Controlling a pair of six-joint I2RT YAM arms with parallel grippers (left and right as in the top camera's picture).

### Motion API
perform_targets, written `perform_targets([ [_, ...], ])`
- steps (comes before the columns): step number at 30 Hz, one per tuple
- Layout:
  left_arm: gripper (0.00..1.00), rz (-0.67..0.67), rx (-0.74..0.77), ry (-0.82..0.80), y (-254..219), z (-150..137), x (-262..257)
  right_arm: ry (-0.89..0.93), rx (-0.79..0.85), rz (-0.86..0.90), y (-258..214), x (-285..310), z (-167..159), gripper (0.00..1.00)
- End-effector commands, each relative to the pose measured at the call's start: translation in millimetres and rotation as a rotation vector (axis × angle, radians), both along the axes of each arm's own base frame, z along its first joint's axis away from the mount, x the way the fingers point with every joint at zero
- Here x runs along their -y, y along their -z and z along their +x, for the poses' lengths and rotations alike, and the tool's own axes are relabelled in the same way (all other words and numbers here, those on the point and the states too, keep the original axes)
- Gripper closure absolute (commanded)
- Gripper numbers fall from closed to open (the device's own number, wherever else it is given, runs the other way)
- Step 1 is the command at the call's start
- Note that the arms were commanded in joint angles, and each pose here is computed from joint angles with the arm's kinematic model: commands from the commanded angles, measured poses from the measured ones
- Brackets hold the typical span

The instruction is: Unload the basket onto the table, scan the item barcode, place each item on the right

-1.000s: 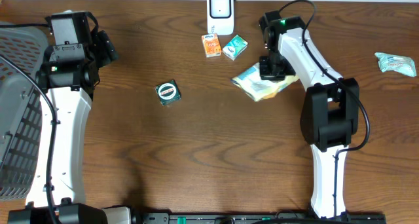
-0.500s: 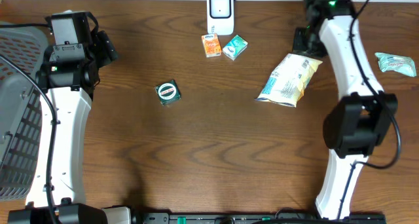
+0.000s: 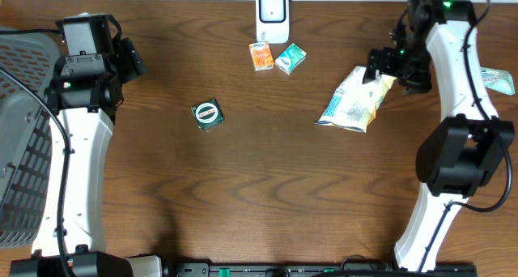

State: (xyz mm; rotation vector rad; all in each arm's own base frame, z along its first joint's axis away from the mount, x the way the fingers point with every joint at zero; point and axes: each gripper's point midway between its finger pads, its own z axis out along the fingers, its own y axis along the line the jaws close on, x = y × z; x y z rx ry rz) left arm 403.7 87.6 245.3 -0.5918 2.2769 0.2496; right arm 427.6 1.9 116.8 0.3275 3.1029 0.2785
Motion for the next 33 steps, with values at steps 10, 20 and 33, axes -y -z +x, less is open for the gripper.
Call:
perform_targets([
  [10, 0.02, 0.015, -0.005, -0.002, -1, 1, -3, 0.086, 0.026, 0.261, 94, -25, -1, 0.01],
  [20, 0.02, 0.015, -0.005, -0.002, -1, 1, -3, 0.081, 0.115, 0.319, 100, -38, 12, 0.99],
  [33, 0.02, 0.015, -0.005, -0.002, -1, 1, -3, 0.065, 0.426, 0.04, -26, 3, 48, 0.99],
])
